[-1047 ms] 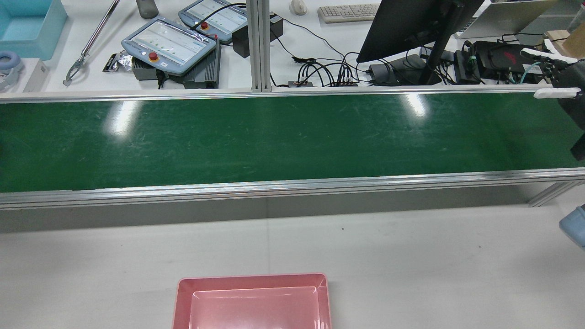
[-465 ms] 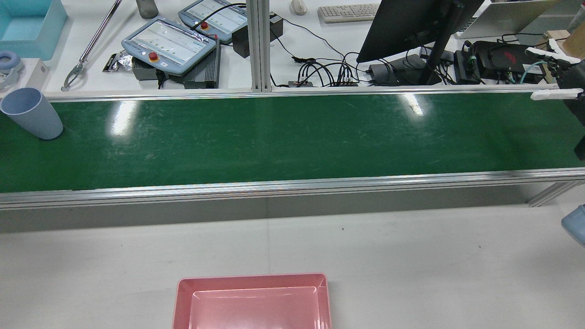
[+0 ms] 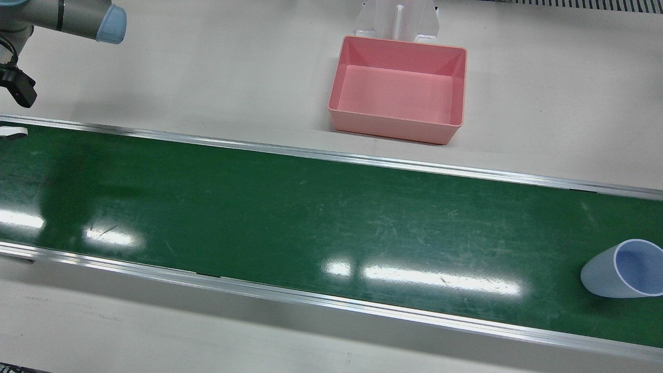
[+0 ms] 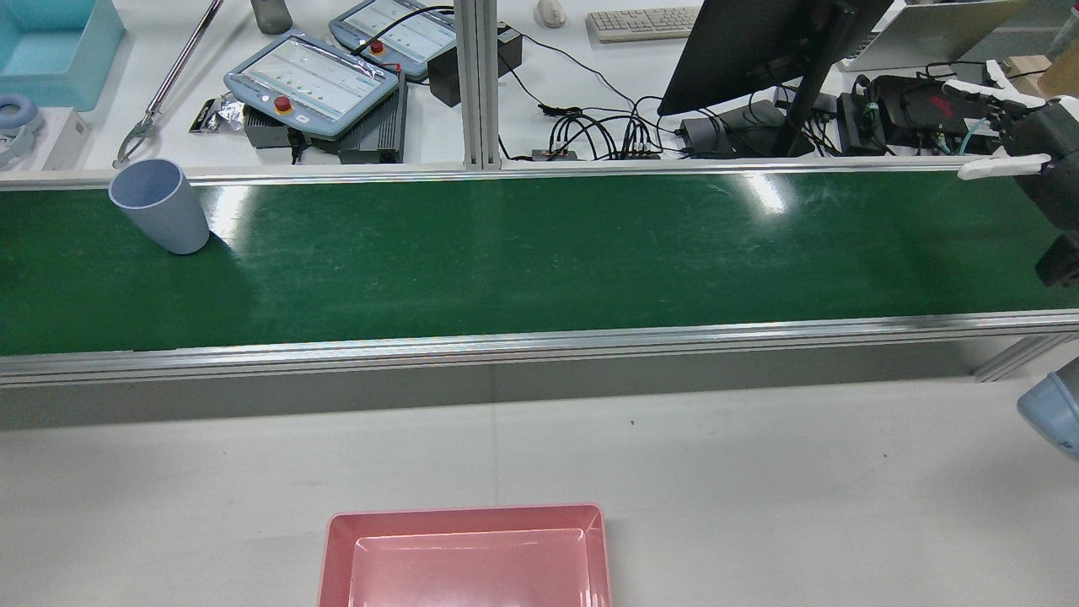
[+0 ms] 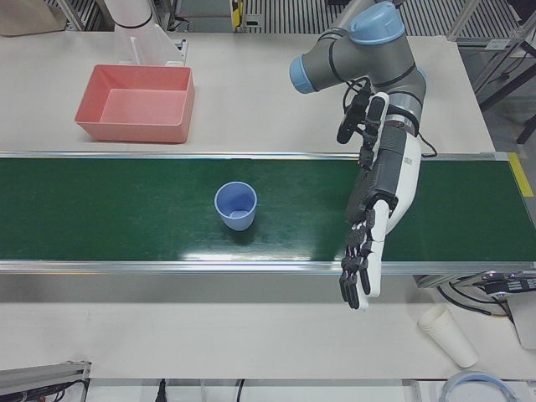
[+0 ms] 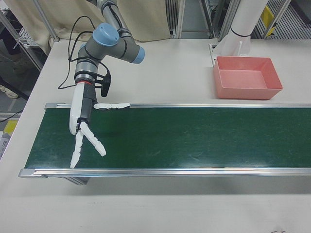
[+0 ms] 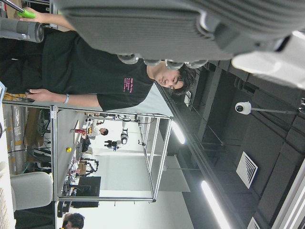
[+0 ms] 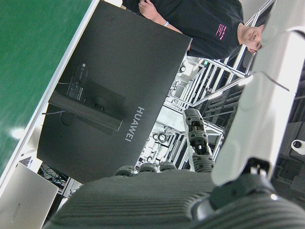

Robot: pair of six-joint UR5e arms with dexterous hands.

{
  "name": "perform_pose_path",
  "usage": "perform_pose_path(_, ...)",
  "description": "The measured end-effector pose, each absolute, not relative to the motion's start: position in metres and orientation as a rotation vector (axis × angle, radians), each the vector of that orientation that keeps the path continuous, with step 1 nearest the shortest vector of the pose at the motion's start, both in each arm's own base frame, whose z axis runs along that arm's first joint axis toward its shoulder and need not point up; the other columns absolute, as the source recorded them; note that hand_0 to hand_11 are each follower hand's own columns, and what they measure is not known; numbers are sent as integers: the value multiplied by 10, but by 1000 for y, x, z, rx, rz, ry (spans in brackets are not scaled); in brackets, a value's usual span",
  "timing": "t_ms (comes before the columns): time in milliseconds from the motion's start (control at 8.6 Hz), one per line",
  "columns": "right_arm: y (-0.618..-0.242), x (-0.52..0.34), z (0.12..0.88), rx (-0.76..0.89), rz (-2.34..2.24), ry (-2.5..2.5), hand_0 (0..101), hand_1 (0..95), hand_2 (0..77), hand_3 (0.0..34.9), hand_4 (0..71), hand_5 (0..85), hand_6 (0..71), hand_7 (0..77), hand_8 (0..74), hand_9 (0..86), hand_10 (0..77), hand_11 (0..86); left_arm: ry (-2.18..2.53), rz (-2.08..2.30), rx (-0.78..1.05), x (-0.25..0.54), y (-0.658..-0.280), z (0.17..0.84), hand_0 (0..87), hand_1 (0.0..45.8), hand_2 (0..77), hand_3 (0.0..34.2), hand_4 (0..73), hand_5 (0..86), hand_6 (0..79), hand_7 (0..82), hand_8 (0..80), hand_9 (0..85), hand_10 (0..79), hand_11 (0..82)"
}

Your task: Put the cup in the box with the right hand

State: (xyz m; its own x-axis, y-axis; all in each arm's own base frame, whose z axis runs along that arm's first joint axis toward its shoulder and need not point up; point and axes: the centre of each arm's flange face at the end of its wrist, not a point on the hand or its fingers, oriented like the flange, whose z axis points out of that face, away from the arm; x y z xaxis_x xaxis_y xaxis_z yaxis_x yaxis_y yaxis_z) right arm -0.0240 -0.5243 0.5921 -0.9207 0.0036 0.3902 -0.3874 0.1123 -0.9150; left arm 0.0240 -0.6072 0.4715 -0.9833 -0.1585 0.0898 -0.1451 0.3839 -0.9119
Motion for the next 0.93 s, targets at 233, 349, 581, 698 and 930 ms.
perform_pose_path(233, -530, -38, 584, 349, 1852, -2116, 518, 131, 33, 0, 71, 44, 5, 16, 5, 5, 5, 11, 2603, -1713, -286, 24, -607, 472, 0, 5, 0, 0, 11, 0, 0, 0, 0, 0, 0, 0)
perform_pose_path(349, -531, -43, 582, 336, 1846, -2118, 508, 147, 71, 0, 98, 44, 5, 16, 5, 5, 5, 11, 2603, -1713, -286, 24, -607, 471, 0, 5, 0, 0, 11, 0, 0, 0, 0, 0, 0, 0)
perform_pose_path(581, -530, -50, 583, 304, 1839, -2116, 507, 82, 11, 0, 109, 27, 5, 16, 5, 5, 5, 11, 2603, -1713, -286, 24, -607, 471, 0, 5, 0, 0, 11, 0, 0, 0, 0, 0, 0, 0)
perform_pose_path(698, -529, -51, 584, 292, 1839, -2114, 507, 82, 11, 0, 109, 27, 5, 16, 5, 5, 5, 11, 2603, -1713, -286, 24, -607, 471, 0, 5, 0, 0, 11, 5, 0, 0, 0, 0, 0, 0)
perform_pose_path(930, -528, -51, 585, 283, 1840, -2112, 495, 115, 33, 0, 115, 27, 5, 16, 5, 5, 5, 11, 2603, -1713, -286, 24, -607, 471, 0, 5, 0, 0, 11, 5, 0, 0, 0, 0, 0, 0)
